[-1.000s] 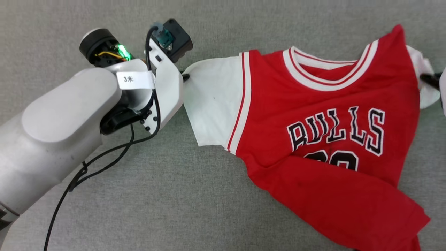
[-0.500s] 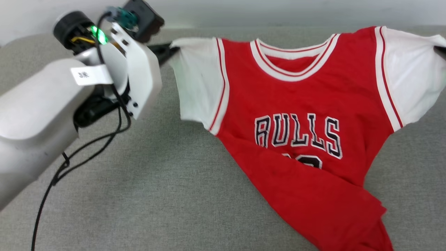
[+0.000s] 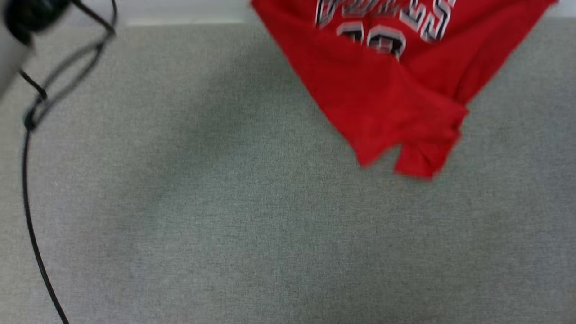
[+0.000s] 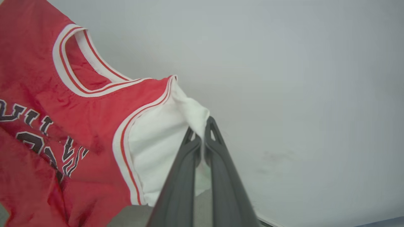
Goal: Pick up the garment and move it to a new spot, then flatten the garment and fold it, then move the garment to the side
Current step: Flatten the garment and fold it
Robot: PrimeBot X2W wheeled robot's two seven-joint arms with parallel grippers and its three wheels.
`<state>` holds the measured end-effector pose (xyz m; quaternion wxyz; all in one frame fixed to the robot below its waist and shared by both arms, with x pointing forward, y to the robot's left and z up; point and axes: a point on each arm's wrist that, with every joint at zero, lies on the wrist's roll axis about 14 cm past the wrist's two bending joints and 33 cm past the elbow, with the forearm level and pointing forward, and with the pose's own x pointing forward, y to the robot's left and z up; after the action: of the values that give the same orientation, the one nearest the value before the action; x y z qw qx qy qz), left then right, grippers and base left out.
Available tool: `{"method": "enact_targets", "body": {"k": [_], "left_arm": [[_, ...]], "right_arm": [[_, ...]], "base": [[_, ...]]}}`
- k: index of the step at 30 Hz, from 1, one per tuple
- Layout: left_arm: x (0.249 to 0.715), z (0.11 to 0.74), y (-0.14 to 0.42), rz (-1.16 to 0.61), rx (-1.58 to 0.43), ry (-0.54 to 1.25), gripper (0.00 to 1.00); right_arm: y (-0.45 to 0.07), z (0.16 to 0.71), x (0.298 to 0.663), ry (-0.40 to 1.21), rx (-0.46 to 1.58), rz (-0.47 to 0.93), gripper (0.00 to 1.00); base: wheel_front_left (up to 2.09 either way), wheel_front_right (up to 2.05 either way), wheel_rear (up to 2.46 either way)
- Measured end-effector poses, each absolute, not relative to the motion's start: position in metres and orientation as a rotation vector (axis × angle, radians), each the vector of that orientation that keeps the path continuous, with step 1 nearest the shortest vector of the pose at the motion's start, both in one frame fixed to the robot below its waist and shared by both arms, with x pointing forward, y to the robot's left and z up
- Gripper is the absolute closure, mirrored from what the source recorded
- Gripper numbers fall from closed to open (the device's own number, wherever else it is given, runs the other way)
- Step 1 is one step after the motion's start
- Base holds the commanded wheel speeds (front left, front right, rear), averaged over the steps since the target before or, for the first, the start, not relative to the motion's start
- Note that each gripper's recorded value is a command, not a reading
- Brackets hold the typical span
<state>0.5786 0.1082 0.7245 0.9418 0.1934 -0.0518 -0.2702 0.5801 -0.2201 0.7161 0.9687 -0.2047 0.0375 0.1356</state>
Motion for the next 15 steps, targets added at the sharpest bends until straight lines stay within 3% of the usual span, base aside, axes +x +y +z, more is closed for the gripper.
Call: {"method": "enact_targets", "body": {"k": [5, 15], "left_arm": [[0.616, 0.781, 0.122, -0.449, 0.403, -0.270, 1.00], [0.665, 0.807, 0.134, -0.369, 0.379, -0.390, 1.00]], "right_arm": [[-0.206, 0.775, 0.623, -0.118, -0.448, 0.224, 1.00], [-0.189, 0.801, 0.678, -0.227, -0.472, 0.175, 1.00]], "base": [[0.00, 0.00, 0.00], [0.00, 0.00, 0.00]]}}
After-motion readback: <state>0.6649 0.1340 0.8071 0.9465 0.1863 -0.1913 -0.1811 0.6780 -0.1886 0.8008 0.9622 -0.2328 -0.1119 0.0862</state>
